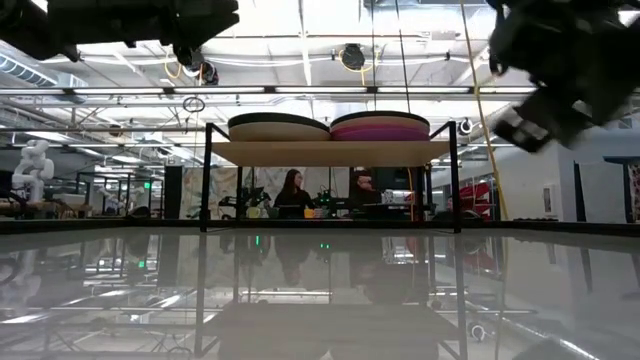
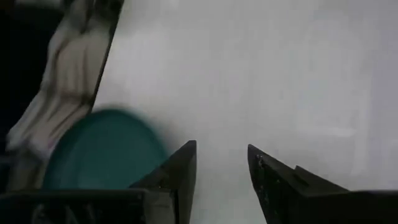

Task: Place and stack plates onto a shelf
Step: Stack the green plate on top of the dark green plate on the shelf

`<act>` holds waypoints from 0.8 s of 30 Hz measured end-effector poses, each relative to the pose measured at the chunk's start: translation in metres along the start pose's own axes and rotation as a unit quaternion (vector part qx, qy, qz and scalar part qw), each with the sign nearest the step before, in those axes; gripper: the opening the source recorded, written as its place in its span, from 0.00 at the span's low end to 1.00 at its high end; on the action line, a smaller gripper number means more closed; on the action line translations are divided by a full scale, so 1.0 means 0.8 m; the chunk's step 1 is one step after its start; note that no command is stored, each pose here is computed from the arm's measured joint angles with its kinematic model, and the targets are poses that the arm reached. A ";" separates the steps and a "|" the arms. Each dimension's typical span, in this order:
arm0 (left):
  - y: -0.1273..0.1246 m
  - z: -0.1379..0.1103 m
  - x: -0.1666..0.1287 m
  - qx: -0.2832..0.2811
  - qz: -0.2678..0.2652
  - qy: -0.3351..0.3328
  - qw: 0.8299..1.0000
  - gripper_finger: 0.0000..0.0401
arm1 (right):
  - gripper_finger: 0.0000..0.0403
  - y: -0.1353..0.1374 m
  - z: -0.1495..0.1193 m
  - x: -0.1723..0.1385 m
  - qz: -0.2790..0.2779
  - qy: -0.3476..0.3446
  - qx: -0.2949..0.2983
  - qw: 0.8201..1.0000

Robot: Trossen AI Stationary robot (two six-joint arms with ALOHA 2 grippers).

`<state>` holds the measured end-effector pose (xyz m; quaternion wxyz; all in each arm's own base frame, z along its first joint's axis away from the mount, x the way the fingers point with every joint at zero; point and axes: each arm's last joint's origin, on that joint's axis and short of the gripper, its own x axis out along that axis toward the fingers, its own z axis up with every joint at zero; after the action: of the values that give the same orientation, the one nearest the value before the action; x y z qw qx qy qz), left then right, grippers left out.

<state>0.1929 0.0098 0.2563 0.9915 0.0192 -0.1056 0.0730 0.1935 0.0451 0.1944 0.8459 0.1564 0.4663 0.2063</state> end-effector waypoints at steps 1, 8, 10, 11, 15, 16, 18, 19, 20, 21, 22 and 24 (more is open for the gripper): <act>0.000 0.000 0.000 0.000 -0.001 0.000 1.000 0.33 | 0.31 0.002 -0.004 0.008 0.006 0.018 0.005 1.000; -0.001 -0.001 0.000 0.000 -0.002 0.004 1.000 0.33 | 0.31 0.023 -0.015 0.047 0.037 0.075 0.002 0.997; -0.001 -0.002 0.001 0.000 -0.002 0.006 1.000 0.33 | 0.31 0.029 -0.017 0.055 0.026 0.076 -0.009 0.997; -0.001 -0.002 0.001 0.000 -0.002 0.007 1.000 0.33 | 0.31 0.031 -0.018 0.059 0.019 0.077 -0.015 0.997; -0.001 -0.004 0.001 -0.011 -0.002 0.010 1.000 0.33 | 0.31 0.033 -0.024 0.071 -0.027 0.082 -0.029 0.996; -0.001 -0.004 0.001 -0.014 -0.002 0.012 1.000 0.33 | 0.31 0.032 -0.025 0.073 -0.036 0.084 -0.029 0.995; -0.001 -0.004 0.001 -0.018 -0.002 0.013 1.000 0.33 | 0.31 0.033 -0.027 0.077 -0.045 0.089 -0.023 0.995; -0.001 -0.005 0.002 -0.020 -0.002 0.015 1.000 0.33 | 0.31 0.032 -0.028 0.079 -0.046 0.090 -0.019 0.995; -0.002 -0.007 0.002 -0.022 -0.002 0.019 1.000 0.33 | 0.31 0.033 -0.028 0.080 -0.045 0.092 -0.015 0.995; -0.002 -0.008 0.002 -0.023 -0.003 0.025 0.999 0.33 | 0.31 0.034 -0.029 0.081 -0.046 0.095 -0.011 0.994; -0.002 -0.009 0.002 -0.023 -0.003 0.028 0.999 0.33 | 0.31 0.034 -0.030 0.081 -0.046 0.096 -0.008 0.994; -0.002 -0.009 0.002 -0.026 -0.003 0.026 0.999 0.33 | 0.31 0.035 -0.029 0.081 -0.045 0.093 -0.006 0.995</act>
<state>0.1962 0.0090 0.2499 0.9943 -0.0081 -0.0814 0.0680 0.1989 0.1030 0.1481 0.8082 0.1105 0.5484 0.1839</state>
